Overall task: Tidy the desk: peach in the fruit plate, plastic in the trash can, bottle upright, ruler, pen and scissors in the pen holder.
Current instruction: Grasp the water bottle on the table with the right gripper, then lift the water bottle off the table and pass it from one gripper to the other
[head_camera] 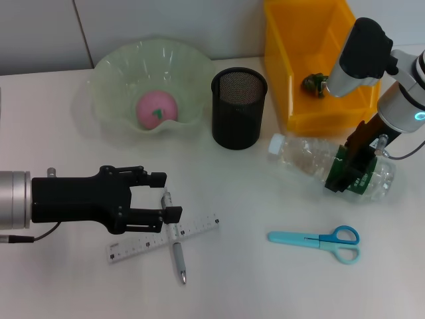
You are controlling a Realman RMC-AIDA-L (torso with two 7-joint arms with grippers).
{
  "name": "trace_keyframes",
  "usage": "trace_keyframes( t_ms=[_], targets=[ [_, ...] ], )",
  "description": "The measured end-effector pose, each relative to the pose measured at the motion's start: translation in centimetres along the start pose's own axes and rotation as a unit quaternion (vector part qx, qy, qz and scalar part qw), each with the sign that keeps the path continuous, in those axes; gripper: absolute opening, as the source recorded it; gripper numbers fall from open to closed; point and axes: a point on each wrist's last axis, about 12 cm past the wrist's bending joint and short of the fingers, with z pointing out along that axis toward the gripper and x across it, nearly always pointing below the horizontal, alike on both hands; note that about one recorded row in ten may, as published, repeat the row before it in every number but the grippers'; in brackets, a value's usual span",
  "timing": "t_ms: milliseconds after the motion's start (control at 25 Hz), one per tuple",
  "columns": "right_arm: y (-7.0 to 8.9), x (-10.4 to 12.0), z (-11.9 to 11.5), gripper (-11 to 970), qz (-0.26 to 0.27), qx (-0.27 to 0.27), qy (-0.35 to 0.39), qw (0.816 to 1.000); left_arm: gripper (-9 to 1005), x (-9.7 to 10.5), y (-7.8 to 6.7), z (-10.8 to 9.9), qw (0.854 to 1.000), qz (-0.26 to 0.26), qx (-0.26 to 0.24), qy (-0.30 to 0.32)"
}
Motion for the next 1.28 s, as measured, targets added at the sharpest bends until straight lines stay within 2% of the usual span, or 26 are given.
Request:
trace_keyframes(
  t_ms=[680,880,1280],
  targets=[
    [0.3,-0.3,0.0,758,-0.009,0.006,-0.003,1.000,800,0.0,0.1,-0.1,1.000,0.000,-0.001,0.000],
    [0.3,-0.5,-1.1,758,-0.012,0.007,-0.017,1.000,799,0.0,0.1,-0.1,1.000,0.000,-0.002,0.000],
    [1.7,-0.7,-4.0,758,-0.024,-0.022,-0.083,0.996,799,-0.4,0.3,-0.4,1.000,0.000,-0.007,-0.009]
  ],
)
